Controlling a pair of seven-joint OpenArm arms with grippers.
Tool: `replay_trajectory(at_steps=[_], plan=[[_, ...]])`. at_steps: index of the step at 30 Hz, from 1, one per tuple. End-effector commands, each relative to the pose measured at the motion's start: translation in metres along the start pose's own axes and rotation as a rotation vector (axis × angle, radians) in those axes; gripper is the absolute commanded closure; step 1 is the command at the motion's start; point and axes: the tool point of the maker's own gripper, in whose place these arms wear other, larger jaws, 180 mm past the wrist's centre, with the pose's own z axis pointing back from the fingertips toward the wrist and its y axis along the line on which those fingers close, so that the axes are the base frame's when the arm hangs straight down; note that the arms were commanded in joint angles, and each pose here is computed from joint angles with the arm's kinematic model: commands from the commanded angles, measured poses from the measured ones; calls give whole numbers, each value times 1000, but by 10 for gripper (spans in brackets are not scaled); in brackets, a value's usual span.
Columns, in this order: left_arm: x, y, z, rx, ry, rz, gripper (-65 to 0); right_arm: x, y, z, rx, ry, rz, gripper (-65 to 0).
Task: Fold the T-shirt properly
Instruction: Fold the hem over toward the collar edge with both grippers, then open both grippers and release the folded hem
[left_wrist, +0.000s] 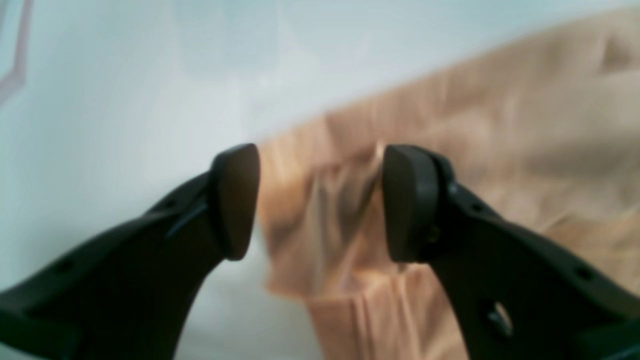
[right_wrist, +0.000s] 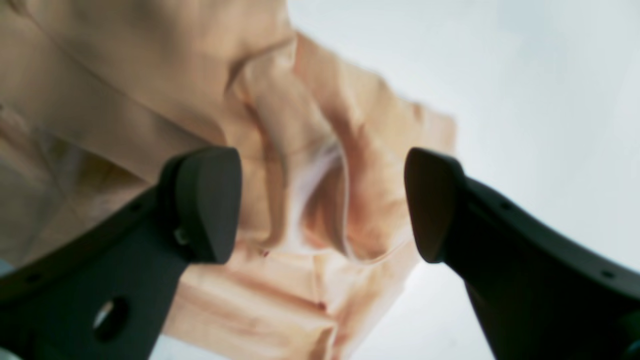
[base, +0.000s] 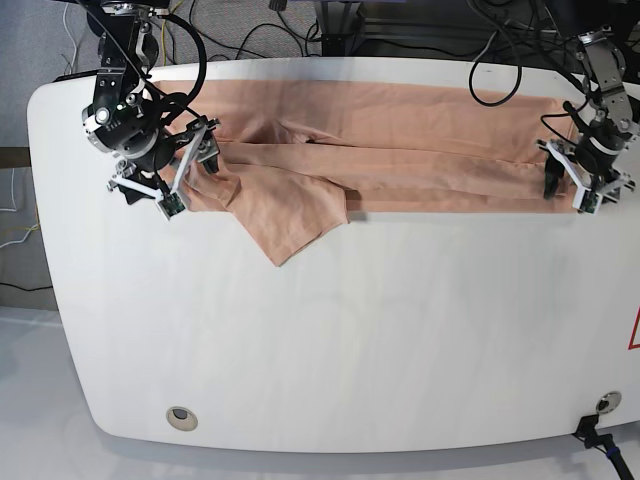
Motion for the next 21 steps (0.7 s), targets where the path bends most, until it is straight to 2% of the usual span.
replay_trajectory(at_steps=[1, 4, 8, 14, 21], plan=[[40, 17, 5, 44, -103, -40, -374, 27, -8, 3, -10, -76, 42, -489], [59, 18, 3, 49, -145, -54, -373, 59, -9, -1, -6, -154, 24, -489], [72, 0, -7, 2, -166, -72, -371, 88, -10, -19, 28, -202, -30, -489], [72, -20, -13, -23, -182, -20, -371, 102, -9, -57, 113, -209, -123, -489], [72, -25, -15, -29, -185, -6, -371, 95, 3, -94, 206, -166, -213, -489]])
